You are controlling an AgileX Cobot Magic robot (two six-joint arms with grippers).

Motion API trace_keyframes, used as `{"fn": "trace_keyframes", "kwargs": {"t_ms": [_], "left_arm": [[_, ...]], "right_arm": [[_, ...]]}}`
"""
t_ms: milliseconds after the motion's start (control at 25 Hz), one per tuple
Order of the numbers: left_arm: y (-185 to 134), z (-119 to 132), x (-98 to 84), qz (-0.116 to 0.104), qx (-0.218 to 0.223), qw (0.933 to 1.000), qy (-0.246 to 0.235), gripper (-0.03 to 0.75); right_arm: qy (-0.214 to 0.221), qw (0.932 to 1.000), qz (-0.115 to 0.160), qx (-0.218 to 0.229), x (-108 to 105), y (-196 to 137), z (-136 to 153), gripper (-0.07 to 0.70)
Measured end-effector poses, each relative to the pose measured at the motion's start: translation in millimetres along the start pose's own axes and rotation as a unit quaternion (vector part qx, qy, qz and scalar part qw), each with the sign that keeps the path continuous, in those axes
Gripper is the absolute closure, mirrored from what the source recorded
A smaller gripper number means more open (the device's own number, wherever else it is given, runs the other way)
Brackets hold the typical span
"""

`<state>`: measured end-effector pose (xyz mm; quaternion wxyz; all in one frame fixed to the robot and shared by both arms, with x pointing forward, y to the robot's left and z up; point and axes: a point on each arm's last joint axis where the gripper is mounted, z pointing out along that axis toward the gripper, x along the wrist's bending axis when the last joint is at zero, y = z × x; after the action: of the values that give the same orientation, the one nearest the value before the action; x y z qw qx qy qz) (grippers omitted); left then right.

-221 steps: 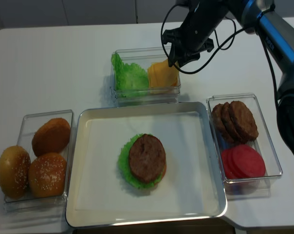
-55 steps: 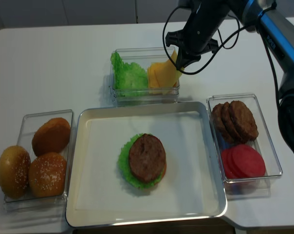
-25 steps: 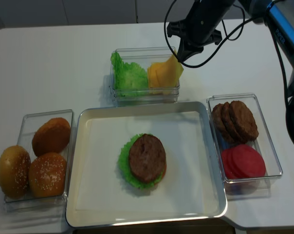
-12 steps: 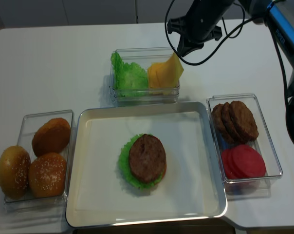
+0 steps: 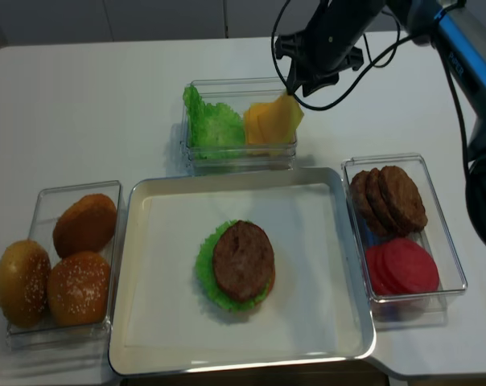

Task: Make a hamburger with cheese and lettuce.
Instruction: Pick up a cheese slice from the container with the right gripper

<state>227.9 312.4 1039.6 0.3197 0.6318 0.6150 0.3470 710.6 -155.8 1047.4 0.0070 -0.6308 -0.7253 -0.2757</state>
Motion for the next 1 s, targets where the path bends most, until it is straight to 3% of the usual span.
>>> {"fn": "trace_keyframes", "kwargs": {"t_ms": [880, 1000], "left_arm": [[0, 0, 0.0, 0.0, 0.0, 1.0, 0.0, 0.427], [0, 0, 0.0, 0.0, 0.0, 1.0, 0.0, 0.427]], "right_arm": [[0.005, 0.9999, 0.006, 0.014, -4, -2, 14, 0.367], [0.005, 0.9999, 0.006, 0.015, -4, -2, 14, 0.404]]}}
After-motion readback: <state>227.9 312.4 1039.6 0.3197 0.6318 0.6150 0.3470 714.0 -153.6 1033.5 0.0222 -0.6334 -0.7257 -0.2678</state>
